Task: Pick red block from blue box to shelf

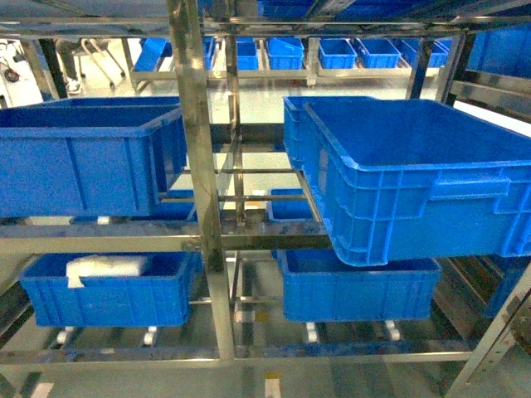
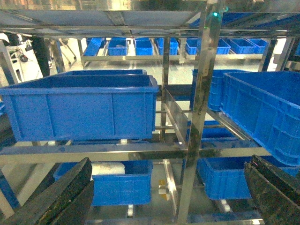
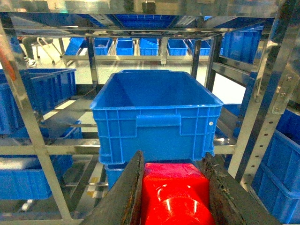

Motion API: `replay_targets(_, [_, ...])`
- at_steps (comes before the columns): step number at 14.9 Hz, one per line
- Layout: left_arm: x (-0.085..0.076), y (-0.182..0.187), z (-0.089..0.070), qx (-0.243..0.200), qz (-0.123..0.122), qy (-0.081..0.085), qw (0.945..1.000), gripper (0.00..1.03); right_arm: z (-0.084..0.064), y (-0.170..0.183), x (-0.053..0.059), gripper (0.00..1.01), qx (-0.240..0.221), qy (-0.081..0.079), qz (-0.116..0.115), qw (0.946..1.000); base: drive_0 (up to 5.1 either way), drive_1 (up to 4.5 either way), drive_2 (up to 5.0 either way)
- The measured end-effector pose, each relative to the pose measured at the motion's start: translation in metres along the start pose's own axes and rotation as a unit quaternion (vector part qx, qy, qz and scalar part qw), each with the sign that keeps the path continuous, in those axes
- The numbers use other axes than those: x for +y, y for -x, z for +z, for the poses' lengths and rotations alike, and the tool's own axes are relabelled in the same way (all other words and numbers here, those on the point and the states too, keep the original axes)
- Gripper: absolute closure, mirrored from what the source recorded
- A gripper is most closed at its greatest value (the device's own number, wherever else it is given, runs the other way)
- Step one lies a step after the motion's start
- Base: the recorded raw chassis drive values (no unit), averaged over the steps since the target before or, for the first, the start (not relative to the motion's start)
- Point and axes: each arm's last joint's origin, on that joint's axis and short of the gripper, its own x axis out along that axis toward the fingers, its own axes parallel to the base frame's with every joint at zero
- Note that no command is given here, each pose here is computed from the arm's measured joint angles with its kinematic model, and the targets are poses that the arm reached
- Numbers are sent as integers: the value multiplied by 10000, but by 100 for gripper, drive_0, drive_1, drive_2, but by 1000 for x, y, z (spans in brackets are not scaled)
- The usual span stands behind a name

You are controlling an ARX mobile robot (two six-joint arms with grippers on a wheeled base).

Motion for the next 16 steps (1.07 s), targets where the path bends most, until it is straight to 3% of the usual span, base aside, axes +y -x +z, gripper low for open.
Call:
replay_targets(12, [0,0,0,0,2,2,10000,5,0,0,0,72,6,0,0,10000,4,408,-399])
replay_targets(16, [0,0,0,-15,0,2,10000,5,0,0,0,72,4,2,0,10000,0,0,0])
